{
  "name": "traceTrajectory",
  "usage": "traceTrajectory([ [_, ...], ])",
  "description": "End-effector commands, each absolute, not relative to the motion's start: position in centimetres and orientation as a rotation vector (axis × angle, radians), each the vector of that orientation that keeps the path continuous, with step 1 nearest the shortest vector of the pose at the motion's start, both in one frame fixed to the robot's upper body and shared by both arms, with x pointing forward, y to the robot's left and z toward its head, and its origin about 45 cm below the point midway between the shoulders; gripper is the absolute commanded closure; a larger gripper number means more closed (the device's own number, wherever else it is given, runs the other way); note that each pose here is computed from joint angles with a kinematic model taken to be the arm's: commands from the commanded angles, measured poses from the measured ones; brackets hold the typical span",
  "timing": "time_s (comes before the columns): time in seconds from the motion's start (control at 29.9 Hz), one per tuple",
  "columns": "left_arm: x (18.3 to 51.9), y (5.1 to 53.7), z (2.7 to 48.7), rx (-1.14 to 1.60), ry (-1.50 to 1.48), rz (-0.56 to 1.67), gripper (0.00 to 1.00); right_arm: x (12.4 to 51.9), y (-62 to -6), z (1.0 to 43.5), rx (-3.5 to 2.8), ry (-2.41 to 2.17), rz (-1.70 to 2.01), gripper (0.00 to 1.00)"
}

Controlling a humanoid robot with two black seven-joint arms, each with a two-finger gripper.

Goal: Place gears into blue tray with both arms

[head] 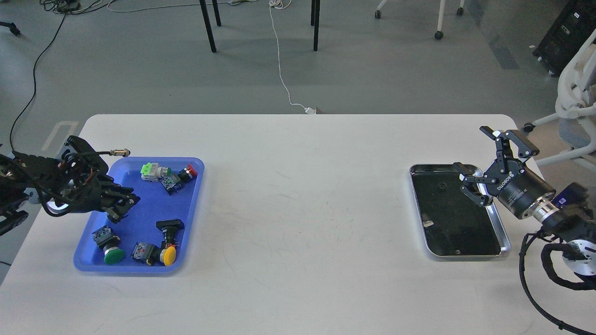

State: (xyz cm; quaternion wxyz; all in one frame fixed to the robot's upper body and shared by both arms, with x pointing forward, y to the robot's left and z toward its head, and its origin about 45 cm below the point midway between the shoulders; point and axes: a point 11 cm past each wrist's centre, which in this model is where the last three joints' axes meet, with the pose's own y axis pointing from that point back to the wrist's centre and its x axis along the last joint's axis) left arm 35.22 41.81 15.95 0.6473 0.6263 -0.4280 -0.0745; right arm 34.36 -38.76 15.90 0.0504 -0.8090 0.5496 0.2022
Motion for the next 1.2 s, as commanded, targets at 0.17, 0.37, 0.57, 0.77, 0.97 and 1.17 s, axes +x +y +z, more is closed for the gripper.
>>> traceTrajectory([
  [0.17,34.9,42.3,15.6,1.435,-0.955,-0.169,0.77,34.2,-38.8,15.8,-2.463,1.676,0.62,0.02],
  [0.37,34.6,42.4,15.2,1.432,-0.949,-0.171,0.51,34.2,-38.9,15.8,-2.463,1.677,0.619,0.02],
  [0.57,35.0,42.3,15.8,1.406,-0.949,-0.108,0.15,34.2,-38.9,15.8,-2.463,1.677,0.619,0.02],
  [0.77,37.1,40.6,18.8,1.276,-0.93,0.12,0.08,34.1,-39.3,15.9,-2.465,1.689,0.614,0.02],
  [0.97,38.4,34.5,22.5,0.864,-0.762,0.434,0.05,34.1,-39.2,15.9,-2.465,1.687,0.615,0.02],
  [1.17,38.1,28.6,24.4,0.311,-0.342,0.723,0.02,34.1,-39.2,15.9,-2.464,1.687,0.616,0.02],
])
